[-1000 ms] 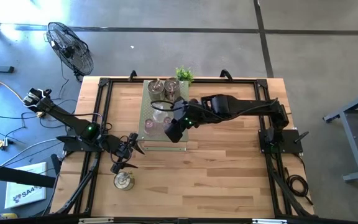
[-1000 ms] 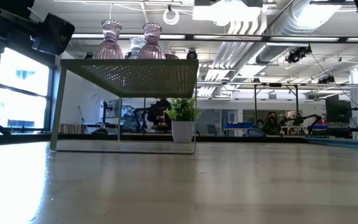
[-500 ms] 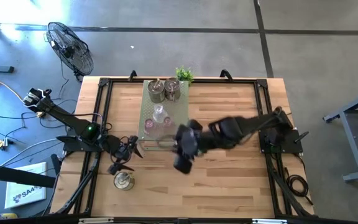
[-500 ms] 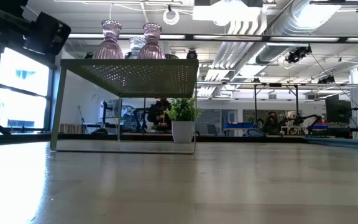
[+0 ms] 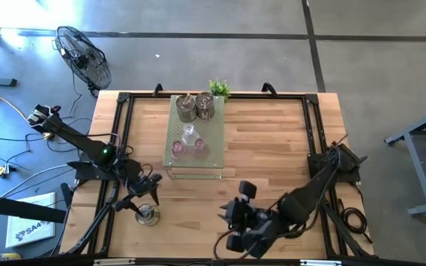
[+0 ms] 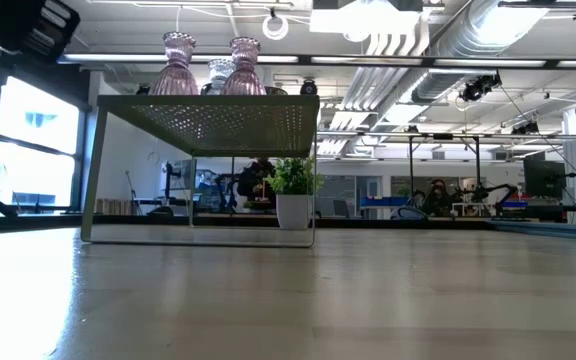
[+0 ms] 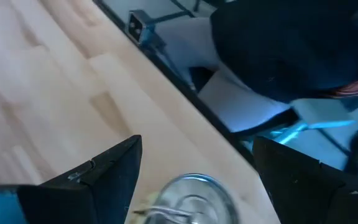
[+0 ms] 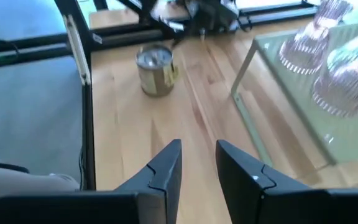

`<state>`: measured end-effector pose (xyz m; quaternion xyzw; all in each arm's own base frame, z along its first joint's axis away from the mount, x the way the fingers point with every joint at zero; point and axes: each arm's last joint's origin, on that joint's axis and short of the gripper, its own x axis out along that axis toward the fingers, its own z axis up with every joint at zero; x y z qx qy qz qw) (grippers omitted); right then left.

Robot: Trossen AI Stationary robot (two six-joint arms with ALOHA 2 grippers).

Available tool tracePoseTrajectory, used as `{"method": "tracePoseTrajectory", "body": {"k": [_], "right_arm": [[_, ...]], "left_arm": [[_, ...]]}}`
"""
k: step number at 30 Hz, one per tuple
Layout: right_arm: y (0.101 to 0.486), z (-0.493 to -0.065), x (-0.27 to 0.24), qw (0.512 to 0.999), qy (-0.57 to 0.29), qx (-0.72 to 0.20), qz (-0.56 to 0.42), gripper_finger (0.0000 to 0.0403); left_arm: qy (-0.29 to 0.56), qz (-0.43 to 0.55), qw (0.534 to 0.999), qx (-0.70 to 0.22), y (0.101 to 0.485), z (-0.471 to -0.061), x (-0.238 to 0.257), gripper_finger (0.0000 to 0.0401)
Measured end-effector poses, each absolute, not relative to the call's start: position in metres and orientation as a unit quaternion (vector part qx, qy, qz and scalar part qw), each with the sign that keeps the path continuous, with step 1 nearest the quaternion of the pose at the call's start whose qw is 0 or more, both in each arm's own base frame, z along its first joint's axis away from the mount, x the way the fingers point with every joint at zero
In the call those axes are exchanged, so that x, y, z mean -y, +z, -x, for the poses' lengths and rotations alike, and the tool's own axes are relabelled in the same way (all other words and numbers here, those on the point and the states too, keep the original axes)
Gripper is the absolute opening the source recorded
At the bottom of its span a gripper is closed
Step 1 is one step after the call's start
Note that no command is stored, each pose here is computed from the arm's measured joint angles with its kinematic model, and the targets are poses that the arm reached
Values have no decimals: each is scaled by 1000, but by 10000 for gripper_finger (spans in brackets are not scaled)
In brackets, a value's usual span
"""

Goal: Pick & Place candle stick holders
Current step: Put the brown scented candle on the shelf

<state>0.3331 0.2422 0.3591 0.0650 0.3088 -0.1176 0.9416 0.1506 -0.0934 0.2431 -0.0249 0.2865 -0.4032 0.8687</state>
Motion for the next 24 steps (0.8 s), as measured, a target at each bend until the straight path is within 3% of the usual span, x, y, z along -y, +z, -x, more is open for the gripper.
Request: {"method": "tracePoseTrajectory", "body": {"k": [13,24], "right_arm": [[276,-332,-251,921,-116,-363,-83,94],[260,-333,-252,922,-109,-359,-93,94]], "left_arm": [[-396,127,835,-361,269,-144,92,301],[-331,116,867,-353,268,-147,90,301]]}}
